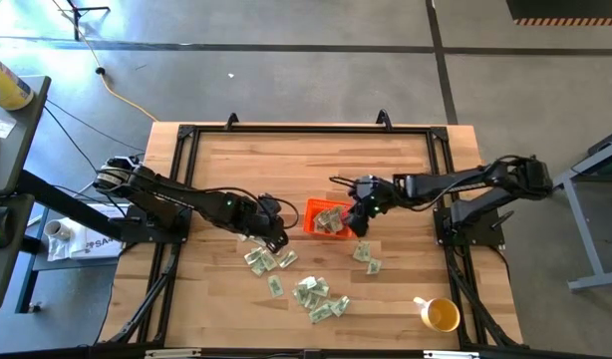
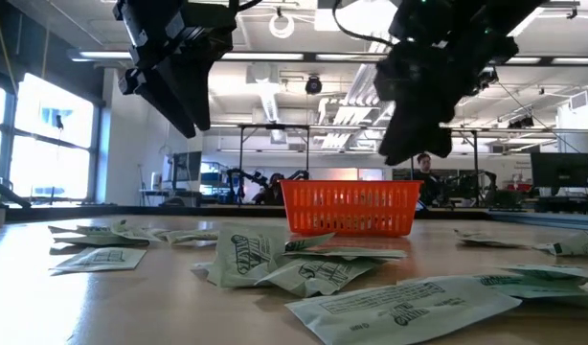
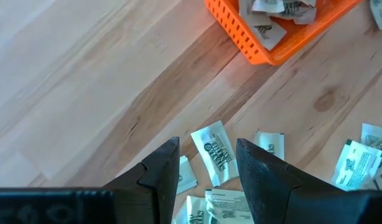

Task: Pick and place Stevia / Truvia into bins
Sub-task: Put the white stevia packet into the orange bin

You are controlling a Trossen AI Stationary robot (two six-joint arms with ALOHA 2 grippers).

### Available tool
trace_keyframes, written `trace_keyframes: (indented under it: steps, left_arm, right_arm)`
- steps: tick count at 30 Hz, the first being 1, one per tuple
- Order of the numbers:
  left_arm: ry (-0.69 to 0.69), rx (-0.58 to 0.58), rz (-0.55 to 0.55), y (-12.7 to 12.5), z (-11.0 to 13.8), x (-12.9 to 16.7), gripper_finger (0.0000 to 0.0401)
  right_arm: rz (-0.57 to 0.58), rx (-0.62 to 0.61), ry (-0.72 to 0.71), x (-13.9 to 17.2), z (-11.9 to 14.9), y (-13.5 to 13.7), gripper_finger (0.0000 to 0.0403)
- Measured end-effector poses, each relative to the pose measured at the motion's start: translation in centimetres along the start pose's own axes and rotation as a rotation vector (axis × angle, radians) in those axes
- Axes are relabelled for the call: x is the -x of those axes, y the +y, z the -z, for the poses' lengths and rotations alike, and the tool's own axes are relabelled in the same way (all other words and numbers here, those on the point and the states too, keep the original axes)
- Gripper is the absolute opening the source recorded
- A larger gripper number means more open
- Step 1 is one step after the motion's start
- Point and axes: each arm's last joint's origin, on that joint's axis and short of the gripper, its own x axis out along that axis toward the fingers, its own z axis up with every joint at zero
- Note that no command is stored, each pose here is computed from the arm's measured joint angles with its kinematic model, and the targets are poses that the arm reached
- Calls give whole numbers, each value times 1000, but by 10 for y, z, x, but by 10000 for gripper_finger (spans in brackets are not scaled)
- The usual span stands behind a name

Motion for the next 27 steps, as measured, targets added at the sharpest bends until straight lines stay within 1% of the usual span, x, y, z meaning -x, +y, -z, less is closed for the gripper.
trace_keyframes:
  steps: [2, 4, 7, 9, 12, 14, 18, 23, 25, 27]
  left_arm:
    - [1, -4, 0, 0, 0, 0, 193]
    - [1, -14, 1, 0, 0, 0, 193]
    - [6, -19, 0, 2, -4, -2, 193]
    - [21, -20, 9, 5, -8, -3, 193]
    - [25, -22, 12, 9, -14, -6, 193]
    - [29, -23, 7, 12, -17, -7, 193]
    - [40, -31, 13, 14, -19, -8, 193]
    - [38, -55, 21, 13, -19, -8, 193]
    - [37, -53, 21, 13, -19, -8, 193]
    - [37, -52, 21, 13, -19, -8, 193]
  right_arm:
    - [33, 68, 68, 8, 10, 3, 161]
    - [63, 150, 170, 15, 24, 4, 176]
    - [75, 260, 303, 20, 42, 10, 191]
    - [62, 354, 350, 20, 51, 17, 198]
    - [24, 532, 380, 16, 64, 29, 202]
    - [6, 617, 408, 13, 74, 36, 200]
    - [-13, 689, 459, 7, 91, 49, 196]
    - [-72, 774, 495, -7, 113, 66, 198]
    - [-69, 795, 489, -13, 120, 70, 201]
    - [-39, 783, 466, -17, 122, 72, 204]
